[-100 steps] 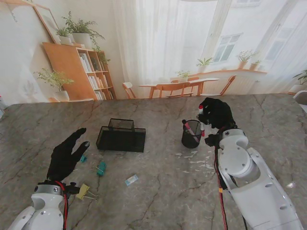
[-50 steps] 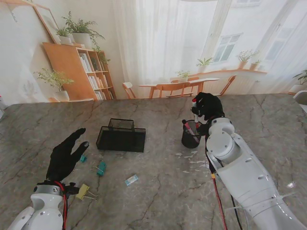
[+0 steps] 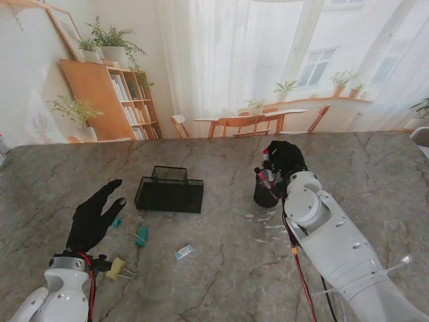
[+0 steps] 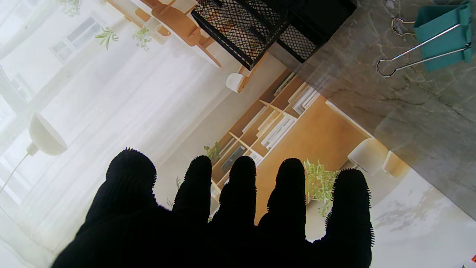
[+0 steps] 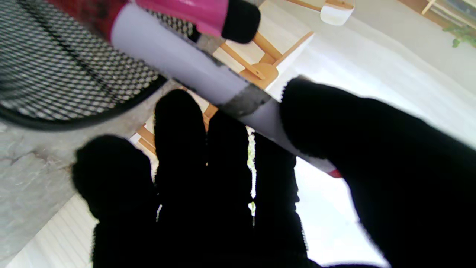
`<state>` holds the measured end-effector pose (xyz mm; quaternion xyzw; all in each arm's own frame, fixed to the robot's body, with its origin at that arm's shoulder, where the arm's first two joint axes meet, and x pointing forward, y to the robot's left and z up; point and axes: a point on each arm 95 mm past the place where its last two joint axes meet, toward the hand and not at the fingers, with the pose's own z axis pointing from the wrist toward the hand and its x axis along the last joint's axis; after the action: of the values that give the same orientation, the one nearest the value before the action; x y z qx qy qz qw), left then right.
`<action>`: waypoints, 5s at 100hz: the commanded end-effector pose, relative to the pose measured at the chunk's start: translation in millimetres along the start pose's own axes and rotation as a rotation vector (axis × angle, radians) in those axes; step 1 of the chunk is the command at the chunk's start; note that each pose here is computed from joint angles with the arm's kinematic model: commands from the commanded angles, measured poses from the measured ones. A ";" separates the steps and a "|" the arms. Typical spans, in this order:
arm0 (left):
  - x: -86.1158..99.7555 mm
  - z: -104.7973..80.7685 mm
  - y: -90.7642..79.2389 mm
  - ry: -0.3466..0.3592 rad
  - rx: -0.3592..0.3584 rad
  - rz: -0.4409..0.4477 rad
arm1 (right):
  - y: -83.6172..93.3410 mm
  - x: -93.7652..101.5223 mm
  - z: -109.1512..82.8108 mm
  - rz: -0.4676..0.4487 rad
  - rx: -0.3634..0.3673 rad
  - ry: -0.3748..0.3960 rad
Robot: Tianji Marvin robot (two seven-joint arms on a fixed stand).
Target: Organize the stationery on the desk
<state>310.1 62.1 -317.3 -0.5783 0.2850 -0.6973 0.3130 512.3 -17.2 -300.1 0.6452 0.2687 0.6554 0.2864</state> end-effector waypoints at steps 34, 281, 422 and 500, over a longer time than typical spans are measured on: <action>0.0 -0.4 3.0 -0.004 -0.005 -0.012 | -5.9 -16.1 -14.9 -0.066 0.117 -0.016; 76.5 17.4 83.2 0.452 -0.624 0.874 | -1.9 17.3 -136.2 -0.284 0.001 0.410; 58.8 4.1 145.8 0.336 -0.746 1.062 | -5.2 18.8 -132.6 -0.212 -0.009 0.391; 63.3 3.5 153.1 0.363 -0.779 0.927 | -0.2 13.3 -134.9 -0.206 -0.045 0.361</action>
<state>334.0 -89.2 -368.4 -0.3312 0.7696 -0.4410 0.3217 378.1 -5.4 -292.3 0.4749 0.3652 0.7358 0.3156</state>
